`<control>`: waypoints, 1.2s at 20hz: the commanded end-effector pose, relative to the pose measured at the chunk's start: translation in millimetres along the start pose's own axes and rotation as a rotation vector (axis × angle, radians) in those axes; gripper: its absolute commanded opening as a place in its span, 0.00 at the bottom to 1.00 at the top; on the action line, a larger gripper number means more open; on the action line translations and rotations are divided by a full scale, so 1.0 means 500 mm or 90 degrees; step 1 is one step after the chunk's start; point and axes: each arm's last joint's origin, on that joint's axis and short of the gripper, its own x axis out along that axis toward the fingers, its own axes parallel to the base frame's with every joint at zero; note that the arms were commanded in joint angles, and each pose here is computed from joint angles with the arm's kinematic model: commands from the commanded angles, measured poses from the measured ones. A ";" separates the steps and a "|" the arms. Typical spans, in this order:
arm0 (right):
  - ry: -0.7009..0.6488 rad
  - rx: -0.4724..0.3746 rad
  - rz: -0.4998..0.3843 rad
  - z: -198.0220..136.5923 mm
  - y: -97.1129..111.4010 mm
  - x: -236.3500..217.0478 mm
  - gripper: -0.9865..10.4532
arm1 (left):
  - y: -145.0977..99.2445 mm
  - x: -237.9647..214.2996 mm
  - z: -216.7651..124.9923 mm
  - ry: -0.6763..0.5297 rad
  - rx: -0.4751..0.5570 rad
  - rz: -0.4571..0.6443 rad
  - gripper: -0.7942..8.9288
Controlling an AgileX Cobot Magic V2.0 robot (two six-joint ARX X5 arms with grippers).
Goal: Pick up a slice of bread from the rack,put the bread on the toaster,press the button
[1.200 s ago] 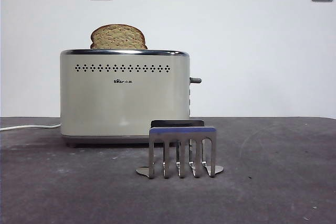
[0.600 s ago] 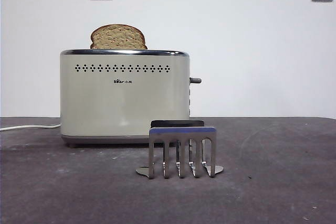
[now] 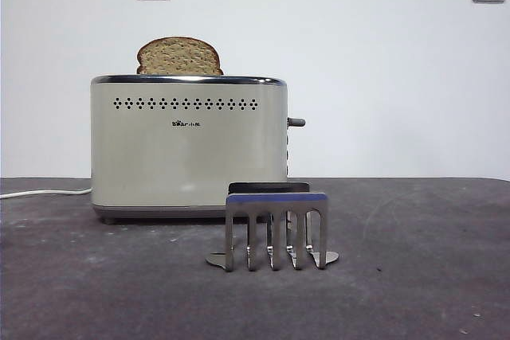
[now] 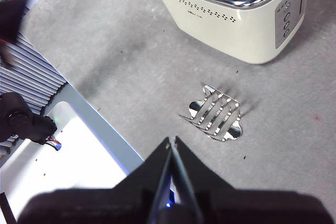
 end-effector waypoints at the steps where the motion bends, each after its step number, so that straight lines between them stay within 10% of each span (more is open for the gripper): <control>1: 0.002 -0.004 -0.001 -0.001 -0.002 0.003 0.09 | -0.014 0.006 -0.051 0.017 -0.012 -0.002 0.08; 10: 0.002 -0.004 -0.001 -0.001 -0.002 0.003 0.09 | -0.052 0.029 -0.188 0.107 -0.068 -0.027 0.08; 24: 0.002 -0.004 -0.001 -0.001 -0.002 0.003 0.09 | -0.052 0.029 -0.188 0.107 -0.100 -0.024 0.08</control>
